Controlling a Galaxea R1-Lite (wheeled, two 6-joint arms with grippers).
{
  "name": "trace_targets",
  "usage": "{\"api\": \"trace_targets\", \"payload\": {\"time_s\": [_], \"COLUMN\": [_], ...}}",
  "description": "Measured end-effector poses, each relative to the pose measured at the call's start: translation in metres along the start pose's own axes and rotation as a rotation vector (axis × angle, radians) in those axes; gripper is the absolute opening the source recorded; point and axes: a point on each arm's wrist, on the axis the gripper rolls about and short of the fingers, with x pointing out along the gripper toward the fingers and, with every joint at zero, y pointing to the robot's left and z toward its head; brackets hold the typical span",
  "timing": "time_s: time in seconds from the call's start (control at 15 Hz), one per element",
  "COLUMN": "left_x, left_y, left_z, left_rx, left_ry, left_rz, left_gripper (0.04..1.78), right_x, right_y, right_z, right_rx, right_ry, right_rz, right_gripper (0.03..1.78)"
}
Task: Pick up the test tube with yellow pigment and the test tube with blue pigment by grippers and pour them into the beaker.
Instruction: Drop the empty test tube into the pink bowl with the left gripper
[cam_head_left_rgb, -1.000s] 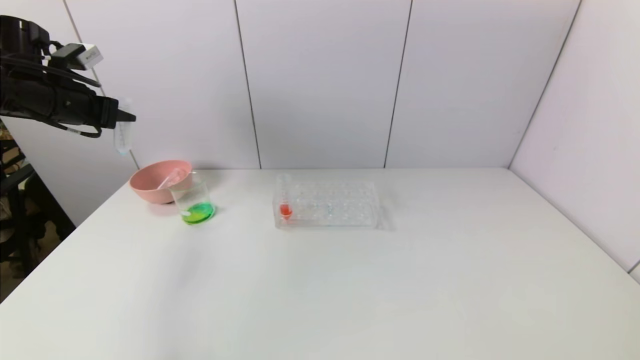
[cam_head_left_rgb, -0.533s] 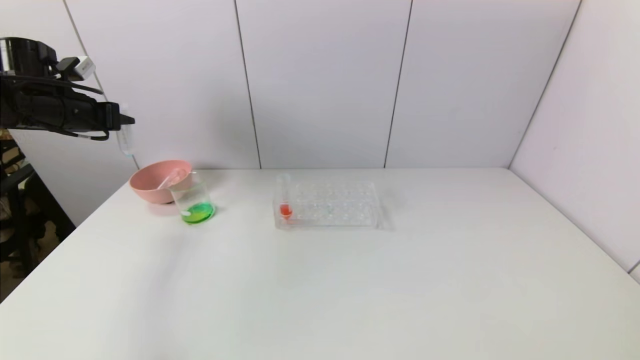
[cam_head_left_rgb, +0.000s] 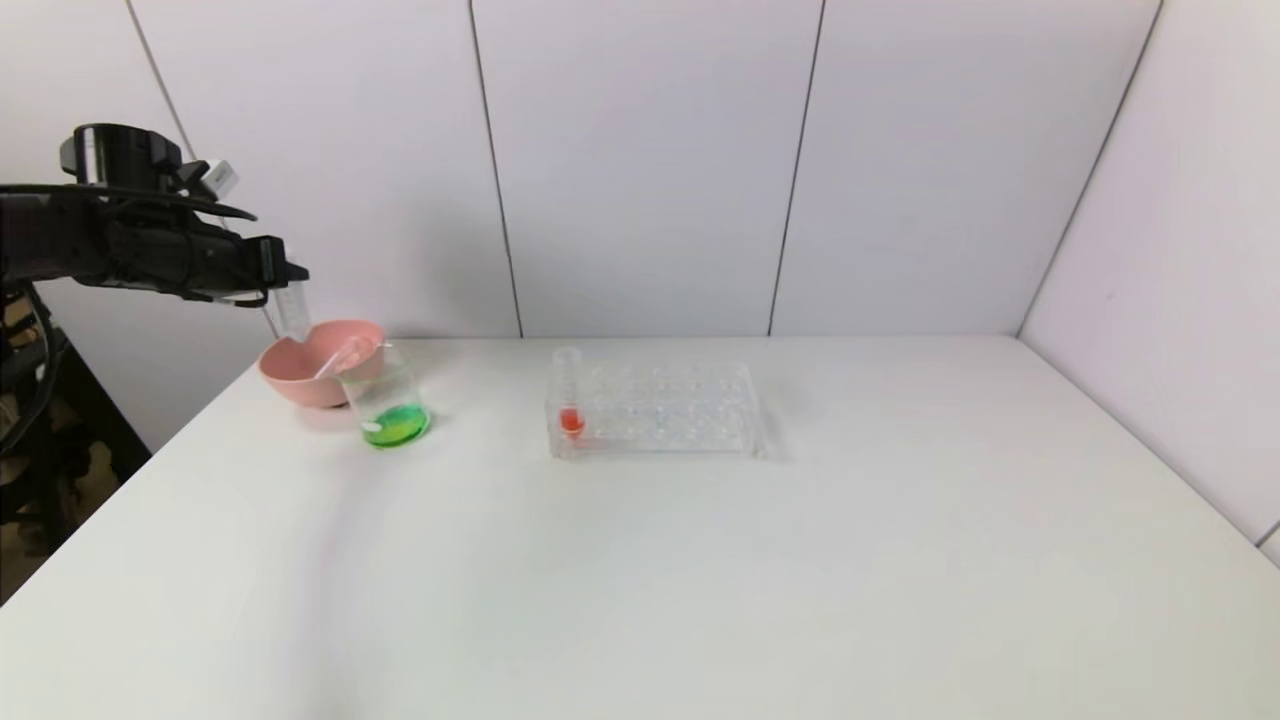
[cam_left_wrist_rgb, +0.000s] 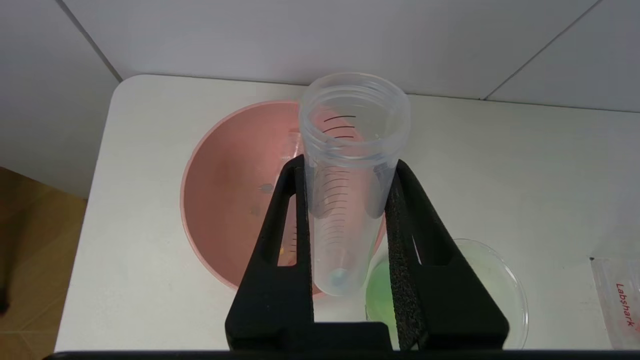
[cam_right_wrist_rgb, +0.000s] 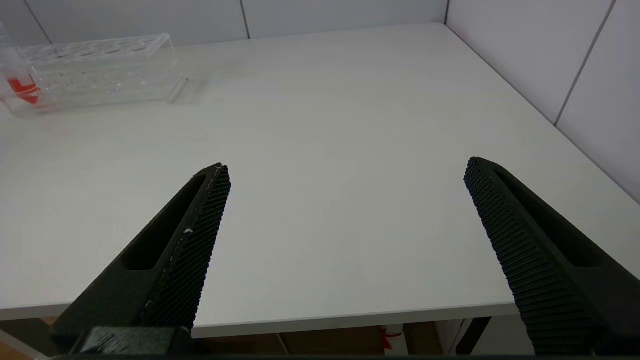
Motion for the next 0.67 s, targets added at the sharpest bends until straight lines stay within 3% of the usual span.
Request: {"api": "trace_targets", "payload": {"time_s": [0.67], "left_x": [0.015], "left_y": [0.004], "left_z": [-0.009], "left_rx": [-0.009], "left_ry": [0.029], "left_rz": [0.034], "left_gripper": [0.44], "right_x": [0.0], "right_y": [0.0], "right_z": [0.0], "right_rx": [0.0], "right_ry": [0.0], "right_rz": [0.001], "right_gripper": [1.71]}}
